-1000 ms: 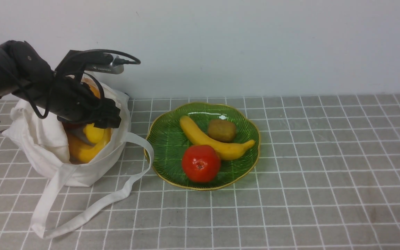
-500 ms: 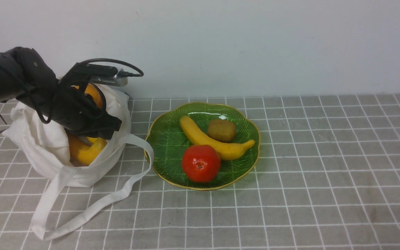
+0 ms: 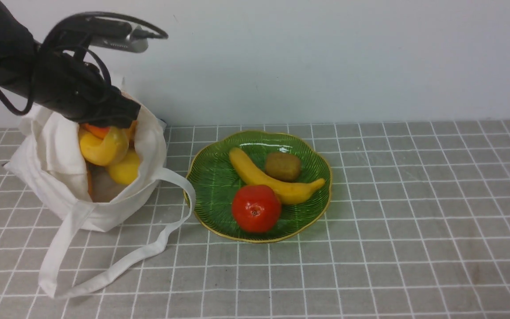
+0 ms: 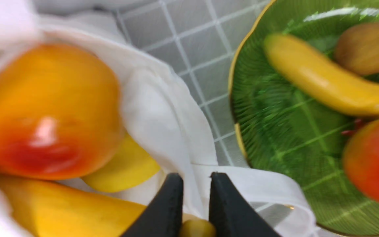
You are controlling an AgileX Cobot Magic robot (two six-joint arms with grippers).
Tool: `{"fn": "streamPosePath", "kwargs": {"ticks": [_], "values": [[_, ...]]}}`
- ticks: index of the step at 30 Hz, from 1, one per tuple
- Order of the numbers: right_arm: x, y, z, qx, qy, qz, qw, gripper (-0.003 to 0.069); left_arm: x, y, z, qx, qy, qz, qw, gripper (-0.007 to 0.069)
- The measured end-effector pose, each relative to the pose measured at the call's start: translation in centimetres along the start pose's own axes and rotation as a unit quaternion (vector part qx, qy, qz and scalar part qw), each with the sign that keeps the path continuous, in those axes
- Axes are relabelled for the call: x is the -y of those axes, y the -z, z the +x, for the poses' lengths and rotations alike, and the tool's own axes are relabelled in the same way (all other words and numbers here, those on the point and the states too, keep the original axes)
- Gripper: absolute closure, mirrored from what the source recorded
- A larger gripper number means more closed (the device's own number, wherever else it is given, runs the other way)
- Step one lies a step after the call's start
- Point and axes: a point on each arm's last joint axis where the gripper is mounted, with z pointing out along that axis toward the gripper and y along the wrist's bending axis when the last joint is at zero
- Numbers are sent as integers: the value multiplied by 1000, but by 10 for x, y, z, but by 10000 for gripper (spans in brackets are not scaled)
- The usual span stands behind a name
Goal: Take the fruit out of the bag on the grey coffee tablecloth and place them on the plate.
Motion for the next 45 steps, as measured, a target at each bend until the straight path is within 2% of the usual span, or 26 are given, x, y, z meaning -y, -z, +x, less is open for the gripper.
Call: {"fn": "streamPosePath", "kwargs": {"ticks": [4,8,11,15,22,30,33,40,42,45], "values": [[0,0,0,0,0,0,1000,671,15,27,-13,37,16,33,999,550],[0,0,0,0,0,0,1000,671,49,49,-24,75,15,97,992,550],[0,0,0,0,0,0,1000,671,71,51,-28,81,11,139,987,550],[0,0,0,0,0,0,1000,671,91,44,-28,71,-6,167,983,550],[0,0,0,0,0,0,1000,671,118,-5,-21,18,-59,201,978,550],[0,0,0,0,0,0,1000,671,109,-82,-1,-48,-88,193,976,538],[0,0,0,0,0,0,1000,671,109,-91,2,-55,-91,192,976,470],[0,0,0,0,0,0,1000,671,107,-90,0,-53,-97,182,977,113],[0,0,0,0,0,0,1000,671,105,-86,-4,-51,-87,177,979,66],[0,0,0,0,0,0,1000,671,101,-72,-10,-49,-66,169,982,71]]}}
